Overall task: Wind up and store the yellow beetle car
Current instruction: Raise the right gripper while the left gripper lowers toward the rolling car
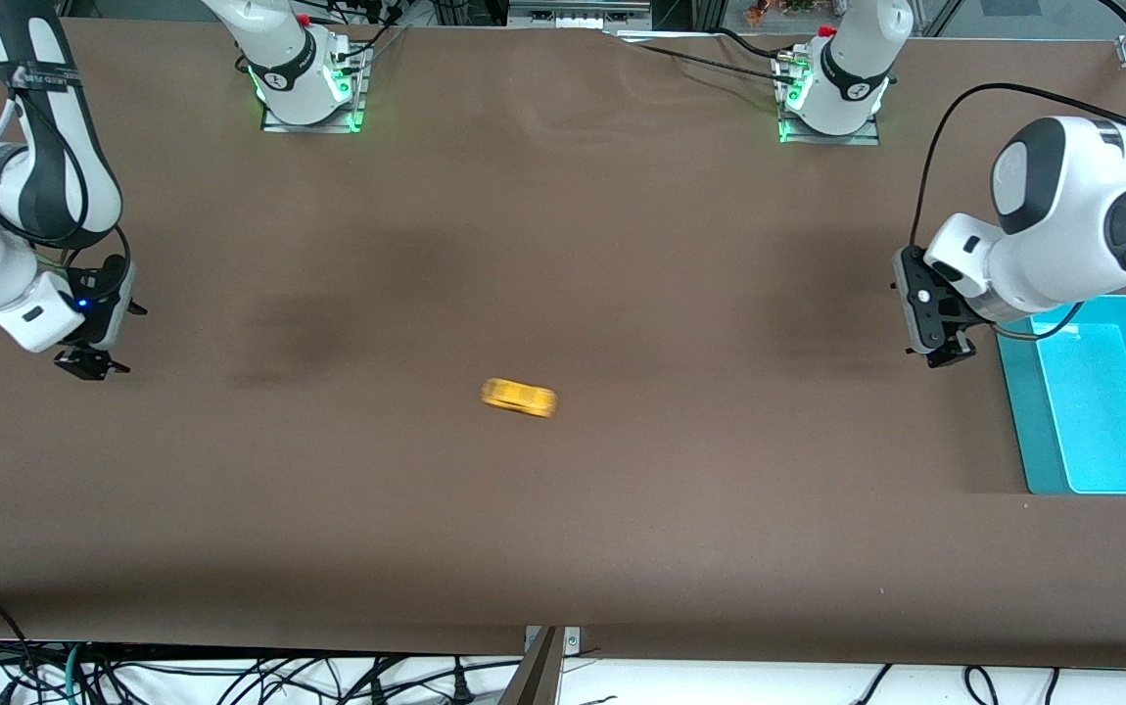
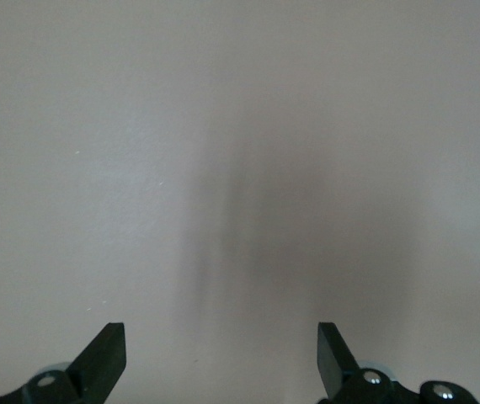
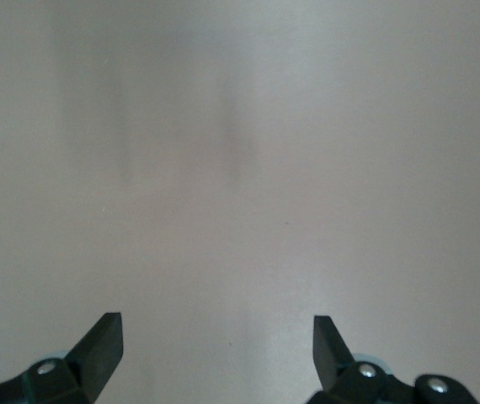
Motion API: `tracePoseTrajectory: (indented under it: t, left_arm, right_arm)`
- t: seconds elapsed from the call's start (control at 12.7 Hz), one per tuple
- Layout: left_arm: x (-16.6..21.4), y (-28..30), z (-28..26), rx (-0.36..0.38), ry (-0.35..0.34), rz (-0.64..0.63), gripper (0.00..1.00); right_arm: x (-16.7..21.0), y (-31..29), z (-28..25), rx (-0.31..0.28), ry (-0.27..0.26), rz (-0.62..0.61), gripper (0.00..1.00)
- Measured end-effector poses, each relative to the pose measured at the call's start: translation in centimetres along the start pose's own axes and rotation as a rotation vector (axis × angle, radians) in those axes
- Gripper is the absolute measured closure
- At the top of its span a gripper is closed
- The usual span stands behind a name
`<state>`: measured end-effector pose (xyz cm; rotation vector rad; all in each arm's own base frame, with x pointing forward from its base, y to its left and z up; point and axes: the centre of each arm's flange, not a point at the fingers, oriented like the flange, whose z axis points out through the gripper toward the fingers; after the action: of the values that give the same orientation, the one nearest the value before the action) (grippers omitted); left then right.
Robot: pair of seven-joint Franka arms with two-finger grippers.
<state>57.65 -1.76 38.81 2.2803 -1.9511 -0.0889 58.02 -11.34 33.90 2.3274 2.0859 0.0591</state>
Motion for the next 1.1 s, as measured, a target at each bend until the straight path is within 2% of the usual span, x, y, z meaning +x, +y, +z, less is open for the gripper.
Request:
tracePoseTrajectory:
  t: [0.24,0.55,0.87,1.1]
  left_arm:
    - [-3.0,-1.7,1.0,0.043,0.010,0.028,0.00]
    - [-3.8,-4.2,3.6,0.089,0.010,0.129,0.00]
    - [-8.9,-7.3,7.2,0.153,0.002,0.189,0.00]
    - [-10.1,-10.7,6.4,0.219,-0.006,0.210,0.00]
  right_arm:
    - [2.4,1.4,-2.4,-0.006,0.012,0.097,0.00]
    - [3.7,1.7,-3.0,-0.006,0.031,0.111,0.00]
    - [4.0,1.6,-3.0,0.006,0.054,0.125,0.00]
    - [4.6,1.5,-3.0,0.026,0.076,0.149,0.00]
